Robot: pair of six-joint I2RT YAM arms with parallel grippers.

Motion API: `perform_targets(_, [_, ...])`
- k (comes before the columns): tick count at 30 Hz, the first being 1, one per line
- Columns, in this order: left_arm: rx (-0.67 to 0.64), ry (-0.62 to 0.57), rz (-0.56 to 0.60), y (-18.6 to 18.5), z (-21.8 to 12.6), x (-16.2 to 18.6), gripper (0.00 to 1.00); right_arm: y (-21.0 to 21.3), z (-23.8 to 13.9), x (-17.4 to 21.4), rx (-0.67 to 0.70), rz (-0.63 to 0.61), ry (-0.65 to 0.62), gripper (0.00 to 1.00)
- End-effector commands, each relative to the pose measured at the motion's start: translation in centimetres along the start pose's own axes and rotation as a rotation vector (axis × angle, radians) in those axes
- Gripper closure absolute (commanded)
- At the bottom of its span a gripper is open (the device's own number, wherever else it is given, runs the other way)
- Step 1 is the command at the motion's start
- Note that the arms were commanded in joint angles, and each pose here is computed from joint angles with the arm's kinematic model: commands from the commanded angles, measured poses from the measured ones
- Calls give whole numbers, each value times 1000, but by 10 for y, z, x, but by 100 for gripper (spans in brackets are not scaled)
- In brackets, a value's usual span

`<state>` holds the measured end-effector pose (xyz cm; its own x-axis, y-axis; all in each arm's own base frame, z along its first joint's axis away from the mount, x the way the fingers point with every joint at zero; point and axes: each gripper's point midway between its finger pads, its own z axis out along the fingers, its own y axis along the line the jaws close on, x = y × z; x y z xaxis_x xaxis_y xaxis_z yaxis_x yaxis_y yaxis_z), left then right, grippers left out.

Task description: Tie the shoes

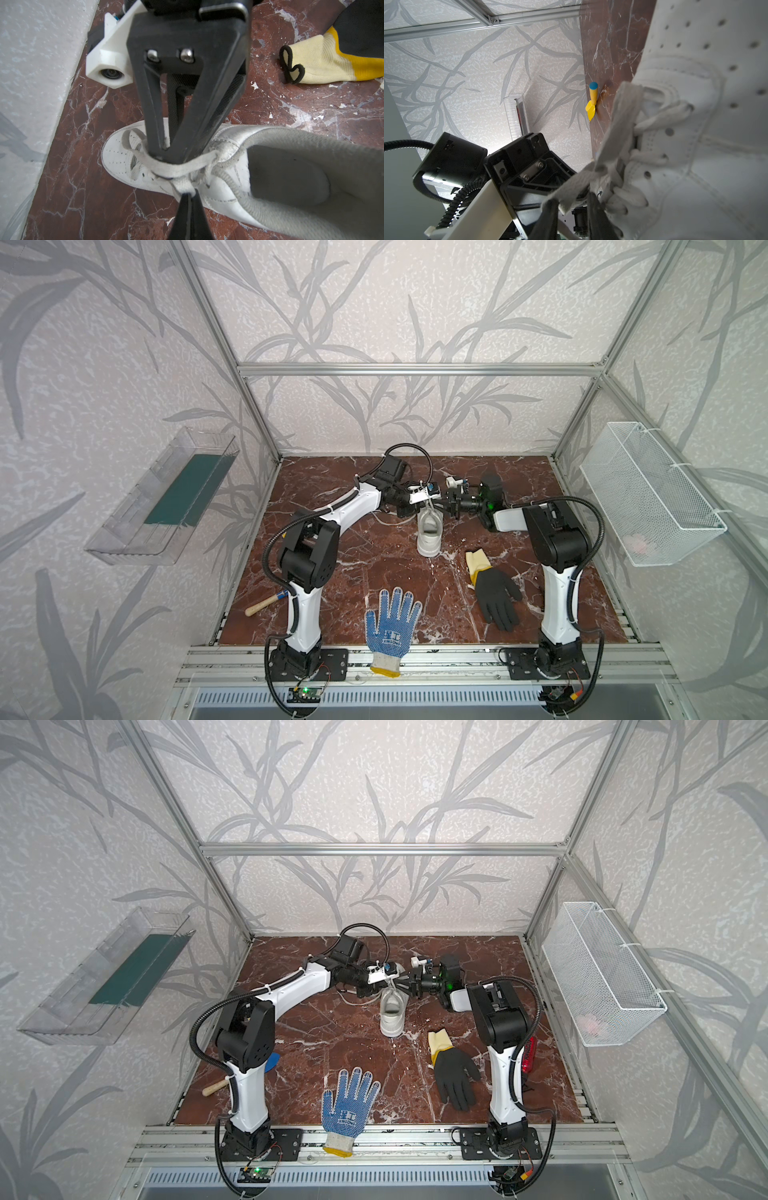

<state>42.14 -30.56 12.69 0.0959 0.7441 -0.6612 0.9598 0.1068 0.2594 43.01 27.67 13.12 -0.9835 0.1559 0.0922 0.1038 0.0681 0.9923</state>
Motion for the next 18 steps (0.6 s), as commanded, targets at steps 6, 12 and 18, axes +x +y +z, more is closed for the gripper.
perform_targets(6, [27,-20,31,0,1,-11,100,5,5,1,-18,-37,25,72])
perform_targets(12, [42,-9,29,-2,3,-9,100,8,5,2,-28,-44,28,67])
perform_targets(18, [53,-7,27,-5,5,-9,100,7,5,3,-24,-40,32,66])
